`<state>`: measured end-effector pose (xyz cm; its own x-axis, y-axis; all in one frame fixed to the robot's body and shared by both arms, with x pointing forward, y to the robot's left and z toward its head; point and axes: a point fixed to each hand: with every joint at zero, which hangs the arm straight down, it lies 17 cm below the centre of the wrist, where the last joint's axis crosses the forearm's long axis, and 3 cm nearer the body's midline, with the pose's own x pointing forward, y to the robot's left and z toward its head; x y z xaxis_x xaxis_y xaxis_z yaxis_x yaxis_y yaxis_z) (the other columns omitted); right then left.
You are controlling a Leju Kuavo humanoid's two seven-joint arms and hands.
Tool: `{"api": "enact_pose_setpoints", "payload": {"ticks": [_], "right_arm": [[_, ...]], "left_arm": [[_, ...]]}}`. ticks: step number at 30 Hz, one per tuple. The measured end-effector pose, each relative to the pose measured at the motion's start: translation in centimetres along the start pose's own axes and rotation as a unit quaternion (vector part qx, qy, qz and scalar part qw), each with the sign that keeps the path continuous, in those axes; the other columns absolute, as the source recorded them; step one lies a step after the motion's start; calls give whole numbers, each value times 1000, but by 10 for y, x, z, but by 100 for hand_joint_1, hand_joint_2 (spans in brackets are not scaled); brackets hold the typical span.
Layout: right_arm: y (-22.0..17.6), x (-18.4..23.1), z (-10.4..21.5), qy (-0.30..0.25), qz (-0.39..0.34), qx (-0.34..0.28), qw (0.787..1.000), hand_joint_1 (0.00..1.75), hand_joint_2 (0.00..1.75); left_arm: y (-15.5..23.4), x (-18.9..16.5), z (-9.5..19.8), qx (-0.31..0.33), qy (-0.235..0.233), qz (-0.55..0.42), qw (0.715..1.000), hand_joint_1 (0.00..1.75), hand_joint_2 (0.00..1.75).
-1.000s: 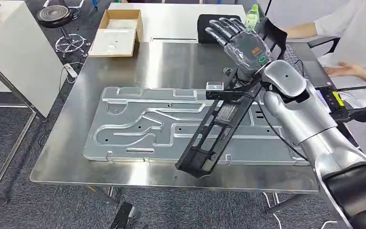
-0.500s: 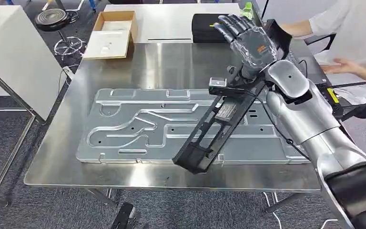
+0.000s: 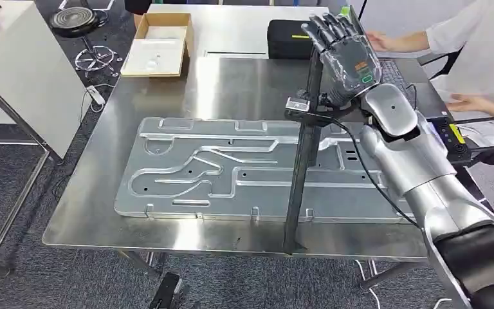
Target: Take the parts from the cabinet and place them on the table.
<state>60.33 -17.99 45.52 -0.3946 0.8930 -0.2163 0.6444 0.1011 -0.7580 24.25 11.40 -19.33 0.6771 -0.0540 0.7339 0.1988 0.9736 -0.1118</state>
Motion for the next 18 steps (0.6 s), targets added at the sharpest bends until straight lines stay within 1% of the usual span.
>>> {"api": "enact_pose_setpoints", "payload": {"ticks": [7, 12, 18], "right_arm": [[-4, -5, 1, 6, 2, -11, 1000, 0, 0], [3, -4, 7, 9, 9, -6, 1000, 0, 0], [5, -23, 8, 36, 26, 0, 999, 0, 0]], "left_arm": [[1, 0, 0, 1, 0, -1, 1000, 0, 175], [1, -2, 1, 2, 1, -2, 1000, 0, 175], [2, -2, 1, 4, 1, -2, 1000, 0, 175]]}}
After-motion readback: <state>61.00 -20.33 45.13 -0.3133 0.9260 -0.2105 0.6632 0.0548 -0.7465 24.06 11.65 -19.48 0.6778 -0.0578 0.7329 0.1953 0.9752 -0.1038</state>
